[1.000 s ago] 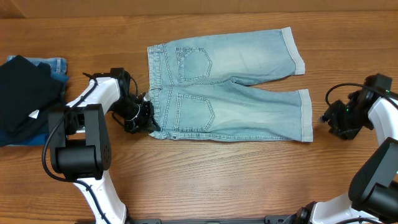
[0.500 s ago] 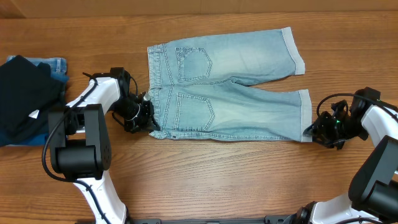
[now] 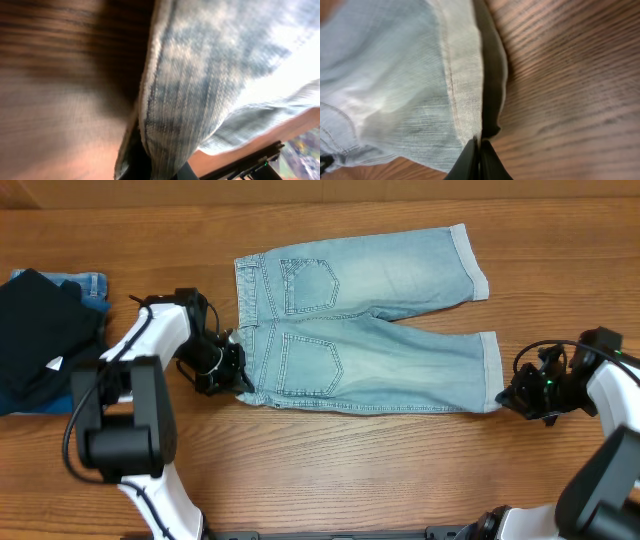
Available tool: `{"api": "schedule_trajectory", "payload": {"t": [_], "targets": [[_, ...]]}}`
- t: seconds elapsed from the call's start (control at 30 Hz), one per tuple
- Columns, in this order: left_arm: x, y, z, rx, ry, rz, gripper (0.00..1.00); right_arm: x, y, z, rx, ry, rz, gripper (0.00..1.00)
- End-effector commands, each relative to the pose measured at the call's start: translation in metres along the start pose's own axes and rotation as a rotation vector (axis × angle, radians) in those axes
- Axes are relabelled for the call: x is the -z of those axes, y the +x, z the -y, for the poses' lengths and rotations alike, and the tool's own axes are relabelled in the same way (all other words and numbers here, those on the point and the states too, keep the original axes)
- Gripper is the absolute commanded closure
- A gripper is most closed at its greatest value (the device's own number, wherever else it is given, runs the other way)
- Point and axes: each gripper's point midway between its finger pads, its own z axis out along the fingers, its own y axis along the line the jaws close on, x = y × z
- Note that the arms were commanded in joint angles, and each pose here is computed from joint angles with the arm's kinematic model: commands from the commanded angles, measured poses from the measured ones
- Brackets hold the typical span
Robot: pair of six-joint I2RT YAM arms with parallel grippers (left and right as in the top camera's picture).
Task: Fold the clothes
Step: 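Lift the hems with the right gripper and fold them up toward the waistband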
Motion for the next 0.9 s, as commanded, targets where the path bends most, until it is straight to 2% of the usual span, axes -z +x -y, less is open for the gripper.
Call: {"api": "schedule_trajectory", "payload": {"t": [0.0,0.13,0.4,0.53,0.67,0.8,0.87], "targets": [[0.049,0.0,0.021,-0.109,0.0,0.177,0.96,0.033,-0.006,-0.017,0.068,-0.024,0.103,0.96],[0.075,0.014,0.029,-0.109,-0.014,0.242,0.96,0.046,0.007,-0.022,0.07,-0.025,0.107,0.96],[0.111,0.044,0.043,-0.147,-0.001,0.335,0.96,0.084,0.024,-0.038,0.125,-0.036,0.234,0.96],[0.12,0.066,0.039,-0.137,-0.03,0.33,0.96,0.095,0.027,-0.043,0.148,-0.04,0.282,0.96],[0.124,0.067,0.021,-0.082,-0.133,0.354,0.96,0.113,0.001,-0.055,0.194,-0.059,0.418,0.96],[0.132,0.045,0.013,-0.077,-0.193,0.439,0.85,0.118,-0.026,-0.085,0.289,-0.102,0.484,0.96],[0.135,0.032,0.013,-0.087,-0.199,0.48,0.84,0.114,-0.04,-0.106,0.36,-0.123,0.507,0.96]]}}
